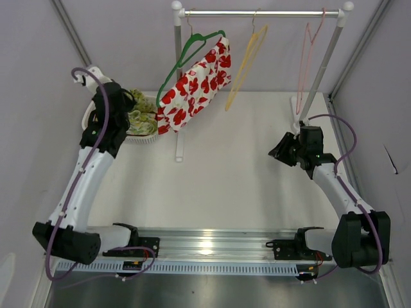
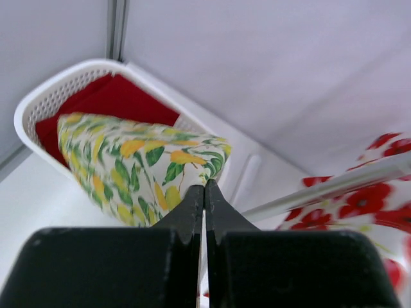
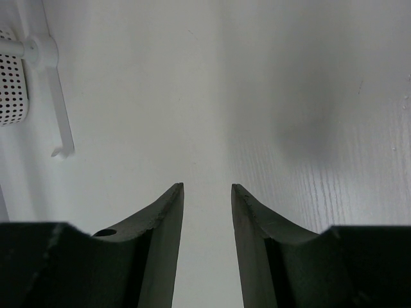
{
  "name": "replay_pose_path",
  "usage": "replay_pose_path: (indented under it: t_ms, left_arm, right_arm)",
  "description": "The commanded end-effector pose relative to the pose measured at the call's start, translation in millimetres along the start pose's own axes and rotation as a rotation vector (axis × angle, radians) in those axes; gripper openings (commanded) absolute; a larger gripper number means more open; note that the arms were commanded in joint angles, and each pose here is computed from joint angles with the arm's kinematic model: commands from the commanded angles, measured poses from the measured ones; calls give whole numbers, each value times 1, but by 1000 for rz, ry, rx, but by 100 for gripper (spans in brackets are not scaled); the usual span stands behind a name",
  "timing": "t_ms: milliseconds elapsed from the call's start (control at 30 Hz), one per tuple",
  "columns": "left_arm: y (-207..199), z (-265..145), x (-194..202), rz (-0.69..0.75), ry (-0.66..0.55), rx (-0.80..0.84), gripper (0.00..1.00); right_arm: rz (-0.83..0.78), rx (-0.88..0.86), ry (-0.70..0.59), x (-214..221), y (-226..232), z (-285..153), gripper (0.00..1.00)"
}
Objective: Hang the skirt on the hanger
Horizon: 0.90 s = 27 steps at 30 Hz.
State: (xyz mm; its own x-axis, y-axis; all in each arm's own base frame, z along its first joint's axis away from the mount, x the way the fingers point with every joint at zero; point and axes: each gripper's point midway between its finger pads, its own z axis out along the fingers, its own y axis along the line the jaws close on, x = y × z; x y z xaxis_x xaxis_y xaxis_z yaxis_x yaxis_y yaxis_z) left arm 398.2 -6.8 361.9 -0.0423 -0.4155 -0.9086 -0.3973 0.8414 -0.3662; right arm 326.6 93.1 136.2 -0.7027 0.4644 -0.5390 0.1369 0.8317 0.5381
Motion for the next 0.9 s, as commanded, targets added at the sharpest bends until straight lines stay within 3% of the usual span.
replay_pose_path:
  t_ms: [0, 167, 367, 733, 867]
  left_arm:
    - [-12, -47, -76, -59, -165, 74, 0]
    - [-27, -102, -117, -65, -229, 213, 0]
    - [-27, -154, -128, -77, -240, 310, 0]
    - [-26, -200, -127, -83, -220, 489, 0]
    - [-50, -206, -95, -81, -111, 633, 0]
  right_arm:
    - [-44, -57, -59, -19, 22, -13, 41]
    - [-55, -68, -60, -21, 28, -15, 41]
    - [-79, -76, -66, -23, 37, -19, 42]
    - [-135, -118, -49, -9, 60, -25, 42]
    - [-141, -129, -35, -2, 66, -27, 42]
